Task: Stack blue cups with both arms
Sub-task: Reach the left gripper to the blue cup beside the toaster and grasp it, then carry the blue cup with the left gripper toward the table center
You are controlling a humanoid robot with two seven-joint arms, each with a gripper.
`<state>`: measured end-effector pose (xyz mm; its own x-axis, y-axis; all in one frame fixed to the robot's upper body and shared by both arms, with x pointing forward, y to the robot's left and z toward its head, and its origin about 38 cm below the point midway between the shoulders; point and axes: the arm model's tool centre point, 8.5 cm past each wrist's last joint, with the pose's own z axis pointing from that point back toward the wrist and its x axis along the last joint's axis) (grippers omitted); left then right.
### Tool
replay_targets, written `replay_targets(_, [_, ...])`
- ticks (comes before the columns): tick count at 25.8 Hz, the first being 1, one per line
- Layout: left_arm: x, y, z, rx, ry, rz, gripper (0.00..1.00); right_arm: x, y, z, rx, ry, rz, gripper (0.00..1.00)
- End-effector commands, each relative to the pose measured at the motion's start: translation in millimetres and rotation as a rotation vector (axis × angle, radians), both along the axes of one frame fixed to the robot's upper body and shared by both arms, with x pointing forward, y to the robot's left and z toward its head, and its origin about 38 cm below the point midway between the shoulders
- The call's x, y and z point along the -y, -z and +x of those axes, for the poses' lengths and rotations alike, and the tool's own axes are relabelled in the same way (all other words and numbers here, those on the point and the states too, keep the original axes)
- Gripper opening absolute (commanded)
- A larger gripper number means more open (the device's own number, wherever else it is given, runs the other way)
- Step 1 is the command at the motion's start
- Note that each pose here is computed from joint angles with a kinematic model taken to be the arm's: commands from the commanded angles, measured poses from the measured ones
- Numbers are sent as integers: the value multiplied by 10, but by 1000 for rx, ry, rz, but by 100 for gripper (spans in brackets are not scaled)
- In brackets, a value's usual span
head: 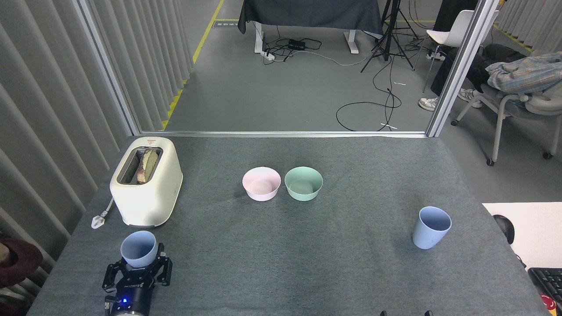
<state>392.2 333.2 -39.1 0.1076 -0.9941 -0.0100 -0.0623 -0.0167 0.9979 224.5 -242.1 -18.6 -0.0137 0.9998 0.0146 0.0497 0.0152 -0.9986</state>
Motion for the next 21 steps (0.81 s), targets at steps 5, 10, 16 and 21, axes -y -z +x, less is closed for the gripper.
replay_targets(5, [141, -136, -57, 65, 57, -6, 38, -33, 0, 57, 6, 7, 6, 100])
replay_targets(10, [931, -260, -313, 127, 302, 1, 39, -53, -1, 69, 8, 11, 10, 100])
replay_targets(16, [1764, -211, -525, 133, 553, 63, 39, -66, -36, 141, 22, 12, 12, 100])
replay_targets(21, [2400, -248, -586, 156, 730, 115, 41, -45, -26, 139, 20, 18, 11, 100])
